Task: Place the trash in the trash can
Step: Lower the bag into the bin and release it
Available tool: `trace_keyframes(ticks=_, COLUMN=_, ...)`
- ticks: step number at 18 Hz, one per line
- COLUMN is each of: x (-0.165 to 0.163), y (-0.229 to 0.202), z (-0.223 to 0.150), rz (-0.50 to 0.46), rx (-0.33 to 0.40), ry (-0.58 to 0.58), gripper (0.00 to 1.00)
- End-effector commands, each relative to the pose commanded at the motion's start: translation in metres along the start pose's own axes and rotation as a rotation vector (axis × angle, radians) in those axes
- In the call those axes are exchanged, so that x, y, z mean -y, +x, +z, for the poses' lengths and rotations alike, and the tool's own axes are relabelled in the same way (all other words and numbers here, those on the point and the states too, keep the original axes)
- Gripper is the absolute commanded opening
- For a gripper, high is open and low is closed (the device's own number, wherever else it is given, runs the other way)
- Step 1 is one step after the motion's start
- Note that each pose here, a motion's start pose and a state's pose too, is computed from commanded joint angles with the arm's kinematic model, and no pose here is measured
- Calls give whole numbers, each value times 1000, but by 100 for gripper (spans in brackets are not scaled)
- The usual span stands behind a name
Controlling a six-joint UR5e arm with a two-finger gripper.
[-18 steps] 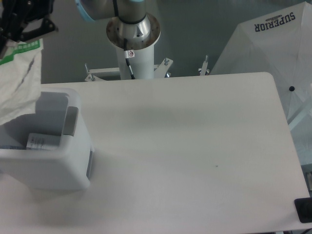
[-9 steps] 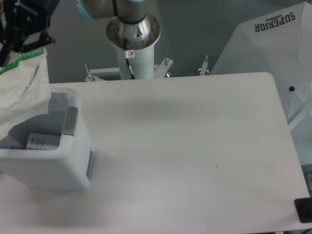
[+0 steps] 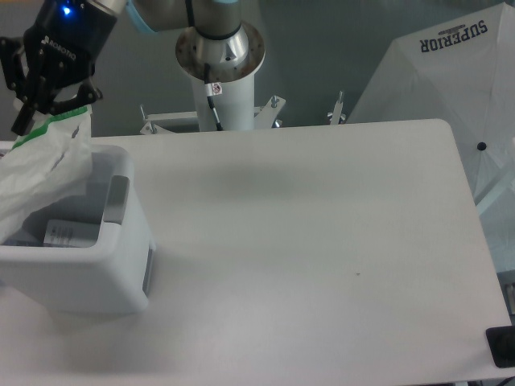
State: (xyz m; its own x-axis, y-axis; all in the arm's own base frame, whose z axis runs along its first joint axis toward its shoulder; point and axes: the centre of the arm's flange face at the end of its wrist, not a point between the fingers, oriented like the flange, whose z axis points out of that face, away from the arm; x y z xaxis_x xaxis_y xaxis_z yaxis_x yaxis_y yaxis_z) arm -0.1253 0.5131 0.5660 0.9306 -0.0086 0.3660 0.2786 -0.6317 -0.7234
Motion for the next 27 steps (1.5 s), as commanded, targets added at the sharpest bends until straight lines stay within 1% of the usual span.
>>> trace_keyframes(ticks=1, x=0, y=-6, z=6, rz=-8, rx=1, ry=-8, gripper=0)
trace_keyframes(ticks=2, x=-1, y=-9, z=11, rz=-13, rx=0, ry=-16, gripper=5)
trace_keyframes(ticks=10, x=-13, y=-24, z=31, rz=-48, rx=-9, ry=-59, gripper=9)
trace_keyframes(ticks=11, x=-14, y=-25, z=33, rz=-51, rx=-8, ry=-63, gripper=23)
trace_keyframes(ticks=12, x=-14, y=-28, z=37, rz=-52, rx=-9, ry=-67, gripper=52)
trace_keyframes(ticks=13, x=-14, y=-31, z=38, rz=-39, rx=-7, ry=-68, gripper=73)
trace_keyframes(ticks=14, x=-15, y=-33, z=40, rz=-33, rx=2, ry=-75, gripper=100)
trace_keyframes(ticks=16, x=-16, y=-40, z=38, rz=-28, rx=85, ry=-90, gripper=100)
trace_keyframes(ticks=17, x=-12, y=-42, z=36, rz=-20, rx=113, ry=-89, gripper=100)
trace_keyframes(ticks=19, x=-1, y=-42, z=30, rz=0, rx=134, ry=-70, gripper=100)
trace_keyframes(ticks=20, x=6, y=-42, z=24, rz=12, rx=163, ry=-61, gripper=100)
trace_keyframes(ticks=21, x=12, y=-45, z=17, rz=25, rx=219, ry=-55, gripper=100)
trace_keyframes(ticks=22, x=19, y=-50, z=8, rz=50, rx=295, ry=-54, gripper=100)
trace_keyframes(ticks=24, x=30, y=-71, z=-8, rz=134, rx=427, ry=-77, gripper=100)
trace_keyframes(ticks=25, x=36, y=-85, z=-6, rz=189, rx=481, ry=-111, gripper=100)
trace_keyframes(ticks=27, x=43, y=-90, z=-13, rz=244, rx=532, ry=-138, gripper=100)
